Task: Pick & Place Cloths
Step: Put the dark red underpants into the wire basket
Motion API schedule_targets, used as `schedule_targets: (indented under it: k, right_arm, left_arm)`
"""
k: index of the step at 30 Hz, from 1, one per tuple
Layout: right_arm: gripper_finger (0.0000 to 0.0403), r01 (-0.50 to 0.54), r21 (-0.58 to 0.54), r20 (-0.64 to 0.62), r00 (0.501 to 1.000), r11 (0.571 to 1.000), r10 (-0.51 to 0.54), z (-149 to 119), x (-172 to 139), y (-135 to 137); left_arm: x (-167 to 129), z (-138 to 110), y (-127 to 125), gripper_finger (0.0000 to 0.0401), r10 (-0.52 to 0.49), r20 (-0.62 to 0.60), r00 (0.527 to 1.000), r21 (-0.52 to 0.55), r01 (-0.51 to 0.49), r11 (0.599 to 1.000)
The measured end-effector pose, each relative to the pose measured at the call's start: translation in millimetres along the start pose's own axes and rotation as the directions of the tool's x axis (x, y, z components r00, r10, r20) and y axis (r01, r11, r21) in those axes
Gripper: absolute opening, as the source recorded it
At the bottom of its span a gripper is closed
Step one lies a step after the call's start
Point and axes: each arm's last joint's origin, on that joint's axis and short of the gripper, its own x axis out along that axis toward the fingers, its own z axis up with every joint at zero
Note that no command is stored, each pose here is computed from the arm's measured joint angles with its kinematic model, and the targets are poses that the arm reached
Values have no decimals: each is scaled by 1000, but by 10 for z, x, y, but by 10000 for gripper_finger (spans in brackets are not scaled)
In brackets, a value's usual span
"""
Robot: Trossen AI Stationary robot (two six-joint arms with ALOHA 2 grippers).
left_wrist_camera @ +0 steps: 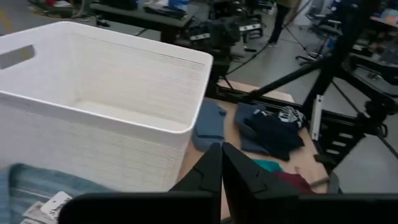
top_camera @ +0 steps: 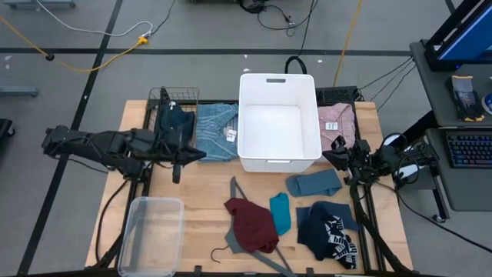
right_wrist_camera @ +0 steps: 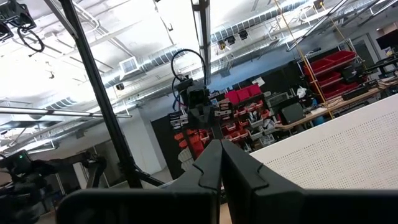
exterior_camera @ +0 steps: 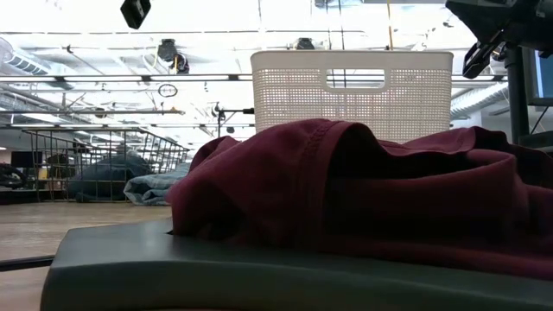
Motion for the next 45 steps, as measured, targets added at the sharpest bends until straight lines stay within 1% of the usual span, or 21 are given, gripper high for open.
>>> schedule_targets:
  k: [2, 6, 11, 13, 15, 17, 20, 22, 26, 32, 36, 38, 42, 45]
  right_arm:
    - [4, 0, 1, 0, 1000, 1000, 0, 1, 0, 0]
    - [4, 0, 2, 0, 1000, 1000, 0, 1, 0, 0]
    - [4, 0, 2, 0, 1000, 1000, 0, 0, 0, 0]
    - [4, 0, 2, 0, 1000, 1000, 0, 0, 0, 0]
    - [4, 0, 2, 0, 1000, 1000, 0, 1, 0, 0]
    - [4, 0, 2, 0, 1000, 1000, 0, 0, 0, 0]
    - [4, 0, 2, 0, 1000, 1000, 0, 0, 0, 0]
    - [4, -1, 2, 0, 1000, 1000, 1, 0, 0, 0]
    - [4, -1, 3, 0, 1000, 1000, 1, 0, 0, 0]
    - [4, -1, 2, 0, 1000, 1000, 1, 0, 0, 0]
    - [4, -1, 3, 0, 1000, 1000, 1, 0, 0, 0]
    - [4, -1, 3, 0, 1000, 1000, 1, 0, 0, 0]
    - [4, -1, 2, 0, 1000, 1000, 1, 0, 0, 0]
    - [4, -1, 3, 0, 1000, 1000, 1, 0, 0, 0]
  left_arm:
    - [5, -12, -28, 12, -16, -9, 1000, 5, 16, 1000]
    - [3, -29, -82, 3, -50, -20, 999, 15, 50, 999]
    - [147, -104, -238, 2, -60, -46, 997, 40, 62, 997]
    - [250, -164, -324, 2, -49, -88, 995, 63, 54, 997]
    - [345, -171, -434, 1, -49, -133, 990, 92, 62, 994]
    - [442, -165, -535, 1, -23, -203, 979, 129, 50, 990]
    - [589, -125, -674, 2, 40, -324, 945, 197, 27, 980]
    - [684, -77, -759, 1, 80, -384, 920, 223, 9, 975]
    - [898, 23, -903, 1, 120, -447, 887, 229, -16, 973]
    - [1227, 91, -1131, 2, 104, -471, 876, 229, 7, 973]
    - [1386, -4, -1237, 2, 88, -511, 855, 231, 38, 972]
    - [1429, -70, -1266, 8, 93, -527, 845, 222, 32, 974]
    - [1534, -213, -1303, 32, 111, -559, 822, 182, -9, 983]
    - [1594, -303, -1327, 62, 120, -577, 808, 169, -25, 985]
